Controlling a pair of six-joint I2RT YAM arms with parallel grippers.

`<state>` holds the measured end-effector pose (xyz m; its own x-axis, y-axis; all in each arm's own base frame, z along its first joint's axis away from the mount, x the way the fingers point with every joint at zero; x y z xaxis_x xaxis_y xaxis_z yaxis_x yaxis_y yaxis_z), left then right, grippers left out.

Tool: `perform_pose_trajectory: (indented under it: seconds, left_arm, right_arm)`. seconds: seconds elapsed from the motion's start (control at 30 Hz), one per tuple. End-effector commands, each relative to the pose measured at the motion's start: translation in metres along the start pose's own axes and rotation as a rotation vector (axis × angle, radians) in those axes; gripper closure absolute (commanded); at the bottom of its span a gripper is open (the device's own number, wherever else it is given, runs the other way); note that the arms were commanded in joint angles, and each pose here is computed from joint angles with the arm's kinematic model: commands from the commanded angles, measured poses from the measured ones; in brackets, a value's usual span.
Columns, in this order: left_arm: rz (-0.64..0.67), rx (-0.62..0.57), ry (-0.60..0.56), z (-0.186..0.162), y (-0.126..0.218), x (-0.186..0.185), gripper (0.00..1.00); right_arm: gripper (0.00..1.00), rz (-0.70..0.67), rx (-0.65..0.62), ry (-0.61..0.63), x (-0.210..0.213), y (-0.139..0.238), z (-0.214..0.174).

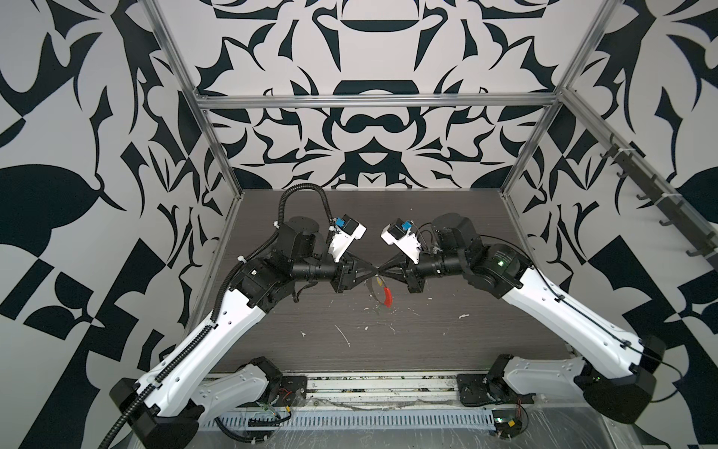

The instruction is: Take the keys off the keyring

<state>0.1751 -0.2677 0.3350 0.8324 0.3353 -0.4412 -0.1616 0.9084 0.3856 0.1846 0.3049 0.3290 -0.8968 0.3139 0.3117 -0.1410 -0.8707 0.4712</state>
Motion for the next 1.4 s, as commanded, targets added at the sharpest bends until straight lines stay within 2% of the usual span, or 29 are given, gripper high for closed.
perform_pose_trajectory:
  seconds: [0.0, 0.3, 0.43, 0.53, 0.6, 0.67, 1.0, 1.03, 1.07, 1.37]
  left_arm:
    - [-0.005, 0.027, 0.007, -0.002, 0.001, -0.002, 0.72]
    - [-0.030, -0.014, -0.014, 0.004, 0.005, -0.008, 1.00]
    - [0.011, -0.059, 0.009, 0.011, 0.004, -0.001, 1.00]
    - [0.089, -0.118, 0.039, 0.019, 0.009, 0.010, 1.00]
    - [0.113, -0.145, 0.059, 0.024, 0.012, 0.012, 1.00]
    - [0.123, -0.163, 0.074, 0.027, 0.014, 0.013, 1.00]
    - [0.099, -0.182, 0.118, 0.032, 0.016, 0.008, 1.00]
    - [0.098, -0.185, 0.118, 0.033, 0.016, 0.007, 1.00]
    - [0.094, -0.186, 0.118, 0.033, 0.016, 0.007, 1.00]
    - [0.062, -0.176, 0.120, 0.033, 0.015, 0.001, 1.00]
  right_arm:
    - [1.00, -0.006, -0.081, 0.065, 0.010, 0.014, 0.026]
    - [1.00, -0.011, -0.086, 0.068, 0.011, 0.012, 0.027]
    - [0.99, -0.033, -0.123, 0.070, 0.009, 0.014, 0.032]
    - [0.74, -0.087, -0.181, 0.084, 0.005, 0.024, 0.034]
    - [0.64, -0.105, -0.214, 0.093, 0.005, 0.029, 0.033]
    - [0.59, -0.107, -0.236, 0.097, 0.006, 0.033, 0.030]
    - [0.55, -0.095, -0.242, 0.059, -0.003, 0.016, 0.013]
    - [0.54, -0.100, -0.239, 0.057, -0.005, 0.015, 0.012]
    - [0.49, -0.111, -0.236, 0.055, -0.007, 0.013, 0.011]
    - [0.50, -0.175, -0.221, 0.070, -0.018, 0.003, 0.010]
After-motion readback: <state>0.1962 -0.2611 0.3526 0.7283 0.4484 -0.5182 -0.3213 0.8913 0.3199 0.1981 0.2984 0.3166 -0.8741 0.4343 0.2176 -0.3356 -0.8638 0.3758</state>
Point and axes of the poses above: each gripper's point midway between its finger pads, its own y axis back along the fingers, its own x axis along the line the jaws close on, z = x × y, the point moved 1 cm from there along y, back along the fingers, and after that the axes turned 1 degree about -y, right-handed, at the moved point
